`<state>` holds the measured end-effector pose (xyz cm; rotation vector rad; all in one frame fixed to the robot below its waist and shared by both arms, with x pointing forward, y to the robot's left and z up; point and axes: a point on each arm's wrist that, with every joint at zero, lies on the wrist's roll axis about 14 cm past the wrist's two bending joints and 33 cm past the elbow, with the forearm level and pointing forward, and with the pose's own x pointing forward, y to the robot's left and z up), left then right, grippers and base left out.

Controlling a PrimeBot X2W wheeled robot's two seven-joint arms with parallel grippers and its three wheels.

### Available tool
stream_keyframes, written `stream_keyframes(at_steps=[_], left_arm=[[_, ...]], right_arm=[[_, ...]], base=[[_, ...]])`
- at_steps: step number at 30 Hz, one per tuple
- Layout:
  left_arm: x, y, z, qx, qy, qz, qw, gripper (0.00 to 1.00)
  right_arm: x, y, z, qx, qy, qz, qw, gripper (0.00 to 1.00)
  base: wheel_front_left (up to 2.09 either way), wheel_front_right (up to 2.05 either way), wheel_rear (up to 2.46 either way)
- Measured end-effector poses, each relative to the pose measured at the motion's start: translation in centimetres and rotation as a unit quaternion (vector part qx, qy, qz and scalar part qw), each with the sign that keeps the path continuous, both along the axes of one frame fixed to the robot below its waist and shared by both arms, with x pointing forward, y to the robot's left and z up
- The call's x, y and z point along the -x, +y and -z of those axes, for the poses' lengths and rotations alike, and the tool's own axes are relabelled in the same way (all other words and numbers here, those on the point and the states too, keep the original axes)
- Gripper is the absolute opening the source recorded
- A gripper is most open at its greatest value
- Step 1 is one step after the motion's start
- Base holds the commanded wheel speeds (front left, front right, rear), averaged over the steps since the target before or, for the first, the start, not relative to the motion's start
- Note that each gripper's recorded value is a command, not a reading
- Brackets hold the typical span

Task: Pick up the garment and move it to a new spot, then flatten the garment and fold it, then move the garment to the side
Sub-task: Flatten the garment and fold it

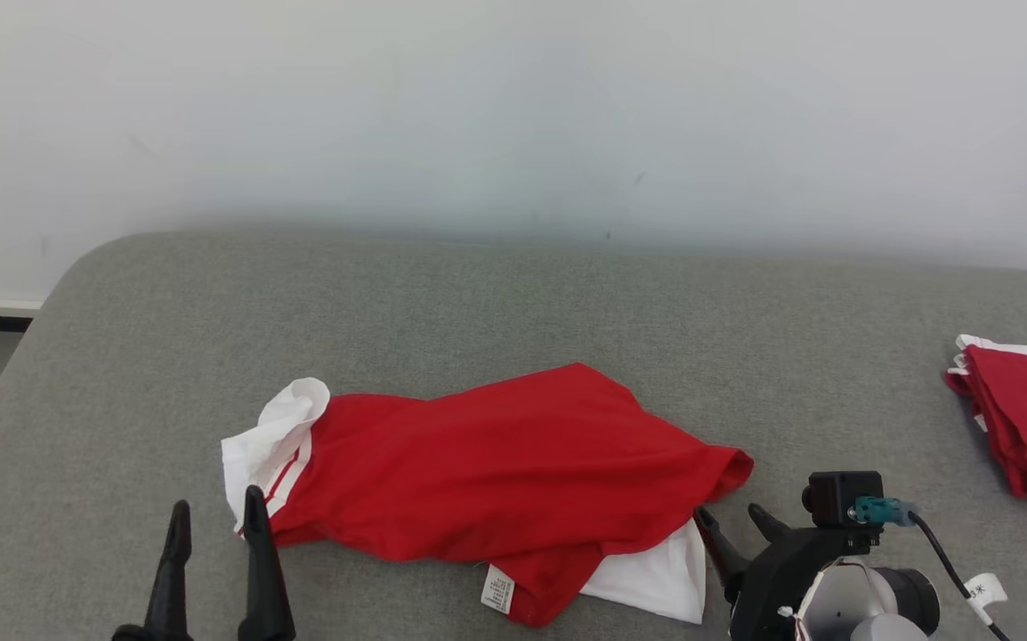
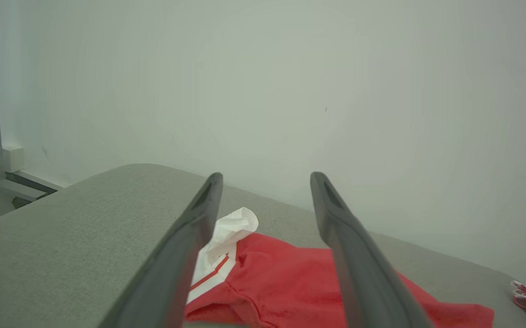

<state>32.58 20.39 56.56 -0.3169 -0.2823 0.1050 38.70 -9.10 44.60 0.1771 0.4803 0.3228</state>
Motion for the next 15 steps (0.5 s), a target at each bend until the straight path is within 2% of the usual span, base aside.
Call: stream_keyframes(at_steps=[8,13,14,15], left_arm=[[1.1,-0.1,1.0,-0.004,0.018,-0.006,1.0,1.0],[1.5,0.1,1.5,-0.002,0.025,-0.011,1.0,1.0],[1.6,0.3,1.7,0.0,0.028,-0.013,1.0,1.0],[1.6,0.3,1.8,0.001,0.03,-0.015,0.999,1.0]], right_arm=[[-1.4,2.8,0.7,-0.025,0.023,-0.028,0.999,1.0],[-2.6,3.3,1.3,-0.023,0.034,-0.03,0.999,1.0],[-3.1,3.5,1.3,-0.024,0.036,-0.031,0.999,0.8],[-3.4,3.6,1.3,-0.023,0.037,-0.03,0.999,0.44]], base=[[0.0,0.0,0.0],[0.0,0.0,0.0],[0.0,0.0,0.0],[0.0,0.0,0.0]])
